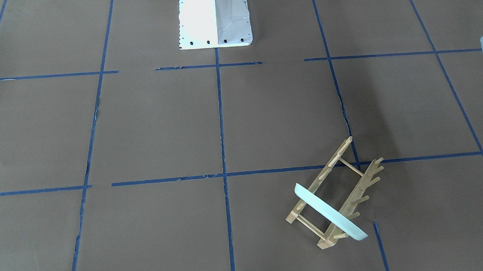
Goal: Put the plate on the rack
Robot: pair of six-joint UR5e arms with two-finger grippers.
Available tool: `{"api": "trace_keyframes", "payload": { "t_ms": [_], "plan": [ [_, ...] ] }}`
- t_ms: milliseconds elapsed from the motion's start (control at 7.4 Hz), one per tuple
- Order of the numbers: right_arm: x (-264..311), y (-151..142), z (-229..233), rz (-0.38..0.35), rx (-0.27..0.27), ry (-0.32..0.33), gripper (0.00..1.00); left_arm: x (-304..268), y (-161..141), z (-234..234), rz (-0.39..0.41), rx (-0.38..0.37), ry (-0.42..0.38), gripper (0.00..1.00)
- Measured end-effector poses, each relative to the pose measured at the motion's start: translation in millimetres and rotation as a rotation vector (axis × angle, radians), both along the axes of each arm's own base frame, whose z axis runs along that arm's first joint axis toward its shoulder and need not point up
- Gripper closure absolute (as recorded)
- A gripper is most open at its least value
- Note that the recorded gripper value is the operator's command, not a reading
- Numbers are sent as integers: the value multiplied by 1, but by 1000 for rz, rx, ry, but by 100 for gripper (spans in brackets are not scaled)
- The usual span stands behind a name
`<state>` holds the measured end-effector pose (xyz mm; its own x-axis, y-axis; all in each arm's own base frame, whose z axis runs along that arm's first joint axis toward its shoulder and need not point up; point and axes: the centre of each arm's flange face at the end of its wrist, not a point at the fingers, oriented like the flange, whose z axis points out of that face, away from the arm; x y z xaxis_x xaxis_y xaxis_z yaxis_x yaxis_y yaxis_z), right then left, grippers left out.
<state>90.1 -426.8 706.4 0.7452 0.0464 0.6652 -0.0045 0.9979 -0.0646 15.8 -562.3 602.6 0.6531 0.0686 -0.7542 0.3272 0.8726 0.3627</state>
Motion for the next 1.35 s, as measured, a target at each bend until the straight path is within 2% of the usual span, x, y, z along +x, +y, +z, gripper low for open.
{"api": "trace_keyframes", "payload": {
  "t_ms": [135,270,405,541,811,1081,1351],
  "plan": [
    [0,0,0,0,0,0,0,-38,5,11,89,-41,-131,0],
    [0,0,0,0,1,0,0,-76,14,17,191,-91,-221,0],
    [0,0,0,0,1,0,0,-104,28,22,275,-157,-238,0],
    [0,0,0,0,0,0,0,-116,44,29,325,-215,-197,0],
    [0,0,0,0,0,0,0,-118,66,49,358,-276,-135,0],
    [0,0,0,0,0,0,0,-116,72,59,364,-300,-112,0],
    [0,0,0,0,0,0,0,-115,70,38,350,-290,-86,0]
  ]
}}
